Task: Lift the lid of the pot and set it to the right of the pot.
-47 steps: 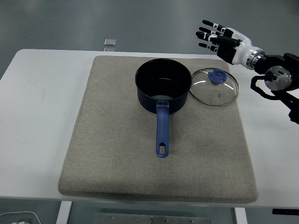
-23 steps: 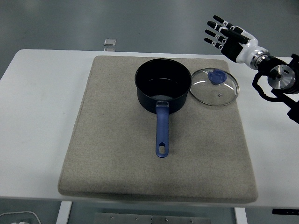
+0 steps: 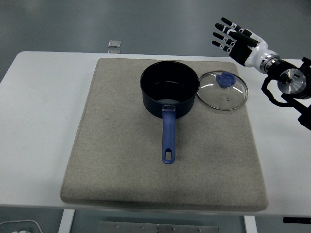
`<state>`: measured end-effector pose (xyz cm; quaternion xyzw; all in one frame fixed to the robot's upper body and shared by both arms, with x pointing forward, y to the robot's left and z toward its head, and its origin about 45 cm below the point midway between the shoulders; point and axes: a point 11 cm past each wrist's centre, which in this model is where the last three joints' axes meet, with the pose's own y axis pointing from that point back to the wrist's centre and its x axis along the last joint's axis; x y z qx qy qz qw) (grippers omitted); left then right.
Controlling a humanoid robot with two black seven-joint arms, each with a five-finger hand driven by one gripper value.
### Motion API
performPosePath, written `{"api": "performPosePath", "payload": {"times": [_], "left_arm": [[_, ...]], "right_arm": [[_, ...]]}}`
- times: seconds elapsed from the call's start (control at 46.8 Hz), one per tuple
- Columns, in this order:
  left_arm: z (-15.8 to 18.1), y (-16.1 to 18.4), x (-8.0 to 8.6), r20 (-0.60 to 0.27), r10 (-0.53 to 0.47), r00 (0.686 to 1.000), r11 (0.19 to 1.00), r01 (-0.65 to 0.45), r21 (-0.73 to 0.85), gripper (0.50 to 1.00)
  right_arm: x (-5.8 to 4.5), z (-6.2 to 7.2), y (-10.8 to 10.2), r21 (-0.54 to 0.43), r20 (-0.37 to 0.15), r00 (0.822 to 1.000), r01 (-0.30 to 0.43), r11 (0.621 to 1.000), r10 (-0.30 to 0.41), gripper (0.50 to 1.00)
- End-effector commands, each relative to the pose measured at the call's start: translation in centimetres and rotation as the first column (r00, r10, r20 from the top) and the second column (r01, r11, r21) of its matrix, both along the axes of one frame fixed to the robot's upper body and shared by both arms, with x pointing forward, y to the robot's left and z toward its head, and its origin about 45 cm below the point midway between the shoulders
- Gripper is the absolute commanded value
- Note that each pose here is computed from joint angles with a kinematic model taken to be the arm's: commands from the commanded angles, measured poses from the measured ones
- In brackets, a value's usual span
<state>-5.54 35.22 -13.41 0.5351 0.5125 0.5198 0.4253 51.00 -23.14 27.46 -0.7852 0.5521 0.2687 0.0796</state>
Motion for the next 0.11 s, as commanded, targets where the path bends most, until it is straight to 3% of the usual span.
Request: {"api": "performPosePath", "payload": {"times": [0.0,0.085], "left_arm": [[0.00,0.00,0.00,0.000,-0.001,1.000,1.000,0.001,0.000,1.000],[0.00,0.00,0.00,0.000,-0.001,1.000,1.000,0.001,0.000,1.000]], "right_arm": [[0.03,0.12,-0.09,0.002,0.005,1.000,0.002,1.000,-0.002,0.921],[0.00,0.02,-0.04,0.002,0.003,1.000,0.002,1.000,-0.002,0.921]]}}
